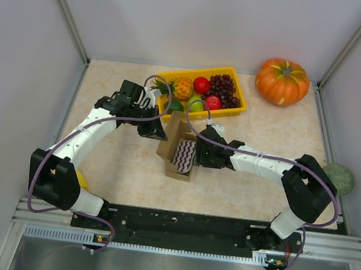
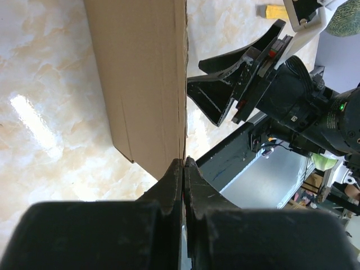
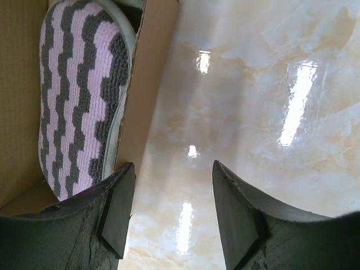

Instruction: Unpack the express box

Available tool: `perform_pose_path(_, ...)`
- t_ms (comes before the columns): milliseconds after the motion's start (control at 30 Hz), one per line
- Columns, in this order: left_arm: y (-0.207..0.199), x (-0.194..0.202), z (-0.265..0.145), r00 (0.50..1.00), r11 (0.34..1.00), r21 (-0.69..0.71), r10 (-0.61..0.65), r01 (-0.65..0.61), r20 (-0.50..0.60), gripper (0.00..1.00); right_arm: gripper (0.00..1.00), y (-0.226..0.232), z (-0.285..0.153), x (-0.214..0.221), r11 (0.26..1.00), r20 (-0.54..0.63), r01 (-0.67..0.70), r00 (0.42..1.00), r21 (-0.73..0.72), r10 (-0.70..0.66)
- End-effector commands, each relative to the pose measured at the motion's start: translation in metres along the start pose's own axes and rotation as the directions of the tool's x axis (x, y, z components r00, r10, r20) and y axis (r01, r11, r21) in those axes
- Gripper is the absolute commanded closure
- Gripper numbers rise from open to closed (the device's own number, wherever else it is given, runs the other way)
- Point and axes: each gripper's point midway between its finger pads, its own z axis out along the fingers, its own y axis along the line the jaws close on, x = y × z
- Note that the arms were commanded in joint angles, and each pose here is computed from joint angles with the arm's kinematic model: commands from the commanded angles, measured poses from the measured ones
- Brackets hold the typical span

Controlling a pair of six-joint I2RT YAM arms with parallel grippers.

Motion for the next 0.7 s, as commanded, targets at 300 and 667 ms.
perform_pose_path(300,0.008,0.014,-0.014,0.999,0.99,0.133,-0.052,0.051,0.003,1.0,0.44,-0.003,-0.004,-0.031,0.998,0.071,-0.057,0.996,-0.013,0.058)
perform_pose_path(667,0.076,0.05,-0.001,0.999,0.994,-0.098,-0.047,0.046,-0.007,1.0,0.44,0.003,0.008,-0.034,0.999,0.038,-0.047,0.998,-0.017,0.047)
